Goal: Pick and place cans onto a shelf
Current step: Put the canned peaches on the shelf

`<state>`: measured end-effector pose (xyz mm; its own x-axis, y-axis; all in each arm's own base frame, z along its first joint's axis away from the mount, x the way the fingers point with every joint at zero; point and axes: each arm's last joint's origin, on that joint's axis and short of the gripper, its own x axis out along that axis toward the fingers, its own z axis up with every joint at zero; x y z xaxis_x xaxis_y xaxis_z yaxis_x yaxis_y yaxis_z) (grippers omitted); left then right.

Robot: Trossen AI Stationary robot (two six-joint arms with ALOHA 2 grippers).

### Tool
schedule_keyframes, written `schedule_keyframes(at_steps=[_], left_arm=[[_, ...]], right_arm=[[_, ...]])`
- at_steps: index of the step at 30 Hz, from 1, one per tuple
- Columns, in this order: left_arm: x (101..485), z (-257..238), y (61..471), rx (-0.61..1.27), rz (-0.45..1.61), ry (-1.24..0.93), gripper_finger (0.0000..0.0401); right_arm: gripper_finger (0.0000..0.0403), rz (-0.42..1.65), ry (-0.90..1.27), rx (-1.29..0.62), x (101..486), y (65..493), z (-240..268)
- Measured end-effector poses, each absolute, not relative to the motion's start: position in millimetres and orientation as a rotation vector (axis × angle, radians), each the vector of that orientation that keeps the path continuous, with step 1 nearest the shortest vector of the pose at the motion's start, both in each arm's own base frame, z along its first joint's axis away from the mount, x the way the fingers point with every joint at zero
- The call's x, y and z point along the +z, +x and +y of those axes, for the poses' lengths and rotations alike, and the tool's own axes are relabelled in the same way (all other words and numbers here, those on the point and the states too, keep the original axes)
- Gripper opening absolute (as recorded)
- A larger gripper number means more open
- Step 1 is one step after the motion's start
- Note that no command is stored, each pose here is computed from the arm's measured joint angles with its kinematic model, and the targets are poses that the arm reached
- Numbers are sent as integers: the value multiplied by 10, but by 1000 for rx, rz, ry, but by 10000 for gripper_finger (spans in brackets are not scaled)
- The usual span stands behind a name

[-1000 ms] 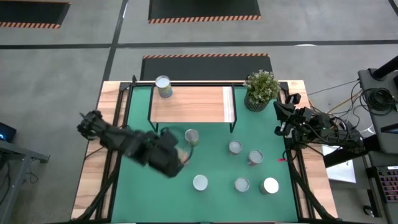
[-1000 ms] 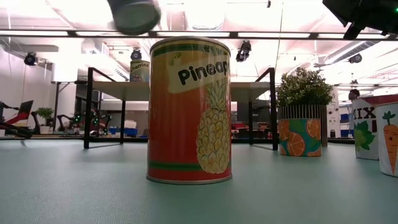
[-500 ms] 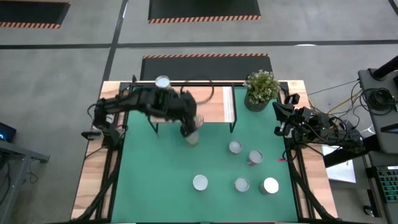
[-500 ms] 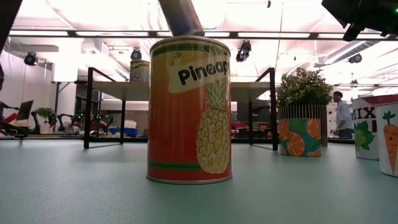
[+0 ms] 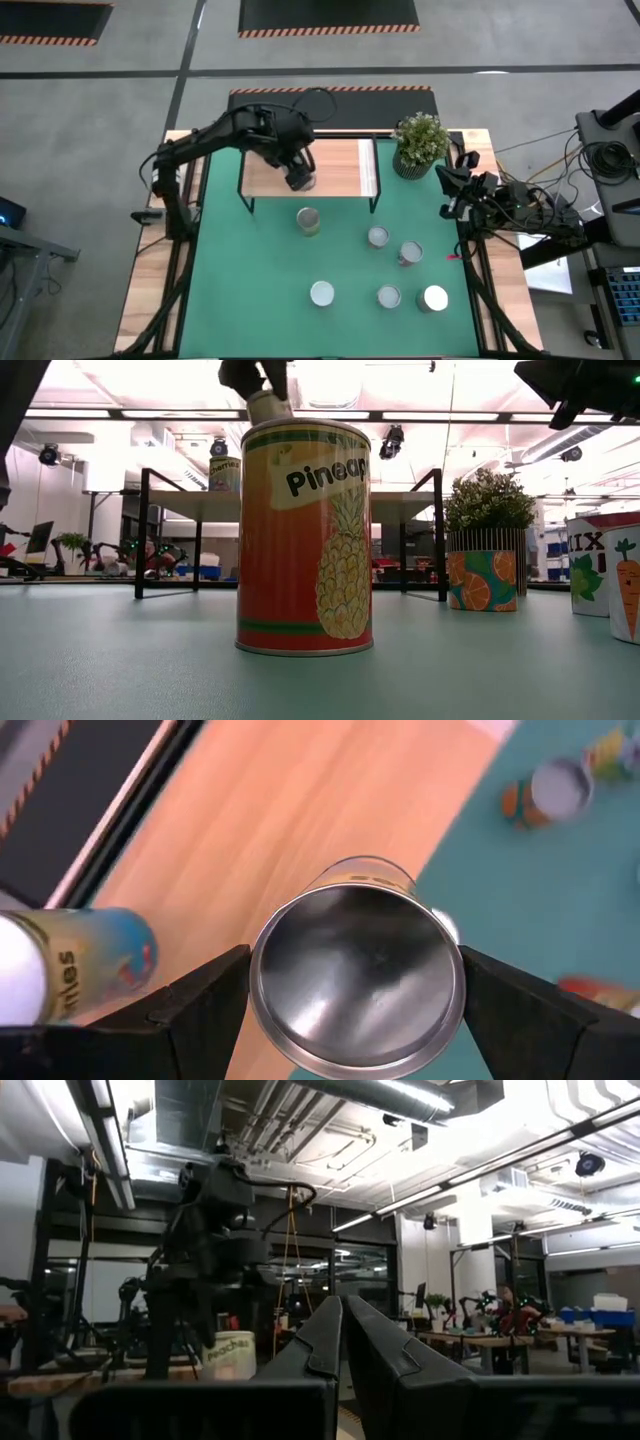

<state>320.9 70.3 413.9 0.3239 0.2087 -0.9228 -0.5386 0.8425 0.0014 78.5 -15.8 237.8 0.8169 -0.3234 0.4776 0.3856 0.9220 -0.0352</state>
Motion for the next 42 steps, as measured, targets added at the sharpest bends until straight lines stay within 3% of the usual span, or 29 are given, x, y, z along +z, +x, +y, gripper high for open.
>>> schedule_keyframes(at_steps=[14, 30, 42], left_arm=[[4080, 706, 2743, 371, 1271, 6, 307], [3818, 753, 2685, 454, 1375, -4, 308], [3820, 763, 2682, 475, 1378, 25, 336]], right_arm=[[9, -478, -124, -377, 2372, 788, -158], [9, -477, -133, -379, 2372, 788, -158], [9, -477, -134, -380, 2372, 788, -158]])
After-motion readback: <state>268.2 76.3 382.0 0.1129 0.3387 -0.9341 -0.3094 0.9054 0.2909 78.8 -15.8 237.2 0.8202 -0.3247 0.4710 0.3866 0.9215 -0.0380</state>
